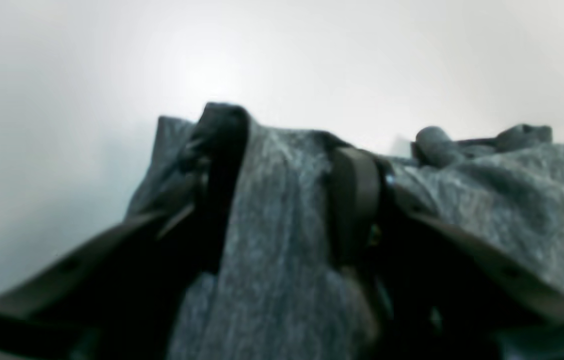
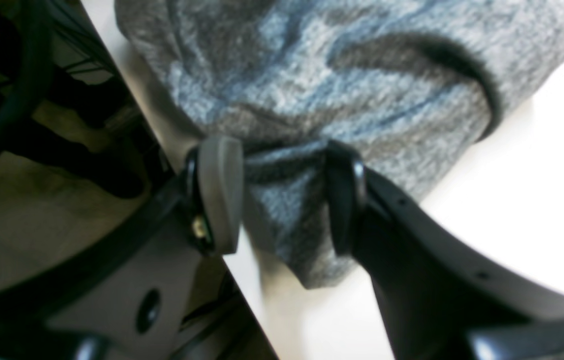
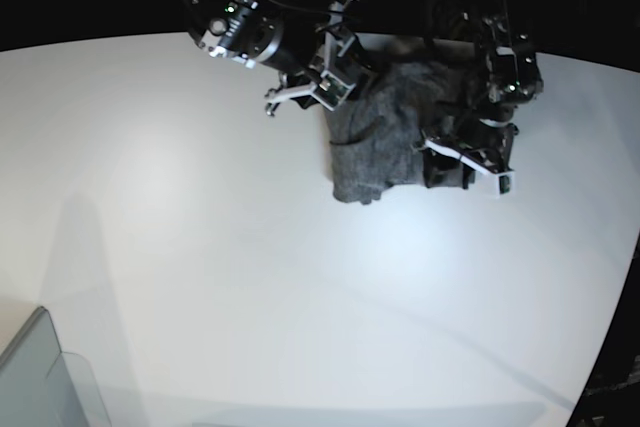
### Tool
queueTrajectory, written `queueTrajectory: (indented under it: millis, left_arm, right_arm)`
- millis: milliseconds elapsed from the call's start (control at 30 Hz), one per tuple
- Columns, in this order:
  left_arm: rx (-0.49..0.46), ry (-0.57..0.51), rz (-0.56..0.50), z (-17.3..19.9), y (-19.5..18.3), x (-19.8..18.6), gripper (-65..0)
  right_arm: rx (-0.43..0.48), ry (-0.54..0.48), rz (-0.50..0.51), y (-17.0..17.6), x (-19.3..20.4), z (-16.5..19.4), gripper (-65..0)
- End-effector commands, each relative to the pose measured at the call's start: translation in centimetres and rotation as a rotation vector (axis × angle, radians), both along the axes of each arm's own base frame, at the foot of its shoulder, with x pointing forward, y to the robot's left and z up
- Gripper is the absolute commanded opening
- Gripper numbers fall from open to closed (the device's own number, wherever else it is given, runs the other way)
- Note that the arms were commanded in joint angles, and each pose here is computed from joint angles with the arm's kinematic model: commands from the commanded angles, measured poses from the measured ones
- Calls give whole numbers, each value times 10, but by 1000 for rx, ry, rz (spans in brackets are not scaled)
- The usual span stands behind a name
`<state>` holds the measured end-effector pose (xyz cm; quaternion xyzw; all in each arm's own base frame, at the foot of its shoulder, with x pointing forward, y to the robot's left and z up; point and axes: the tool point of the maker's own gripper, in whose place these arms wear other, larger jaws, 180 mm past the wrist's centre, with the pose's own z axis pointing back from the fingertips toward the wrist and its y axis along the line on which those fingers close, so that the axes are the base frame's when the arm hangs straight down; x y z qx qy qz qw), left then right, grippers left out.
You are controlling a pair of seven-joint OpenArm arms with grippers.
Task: Layout the t-shirt on the table in an organized manner, then fold the t-shirt properly
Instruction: 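Grasp the bundle's edges with both grippers, then lift and pull the bundle with both grippers to straighten it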
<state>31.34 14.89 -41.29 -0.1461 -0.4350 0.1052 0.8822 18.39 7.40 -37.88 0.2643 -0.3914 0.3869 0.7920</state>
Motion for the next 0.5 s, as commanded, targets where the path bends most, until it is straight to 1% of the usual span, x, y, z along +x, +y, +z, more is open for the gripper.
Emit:
queueTrajectory:
  millis: [0, 200, 233, 333, 400, 467]
  left_arm:
    - [-1, -51, 3, 14, 2, 9, -417]
    - [1, -65, 11, 17, 5, 11, -636]
    - [1, -65, 11, 17, 5, 11, -650]
    - [14, -108, 37, 34, 15, 13, -648]
    - [-19, -143, 87, 46, 23, 15, -650]
    - [-34, -170, 139, 55, 38, 14, -650]
  right_arm:
    - [41, -30, -2, 4, 4, 12, -373]
    - [12, -30, 2, -2, 10, 4, -373]
    - [7, -28, 2, -3, 11, 2, -374]
    - [-3, -18, 2, -5, 12, -4, -374]
    - [-7, -13, 2, -5, 12, -6, -374]
    - [-10, -9, 2, -5, 12, -8, -374]
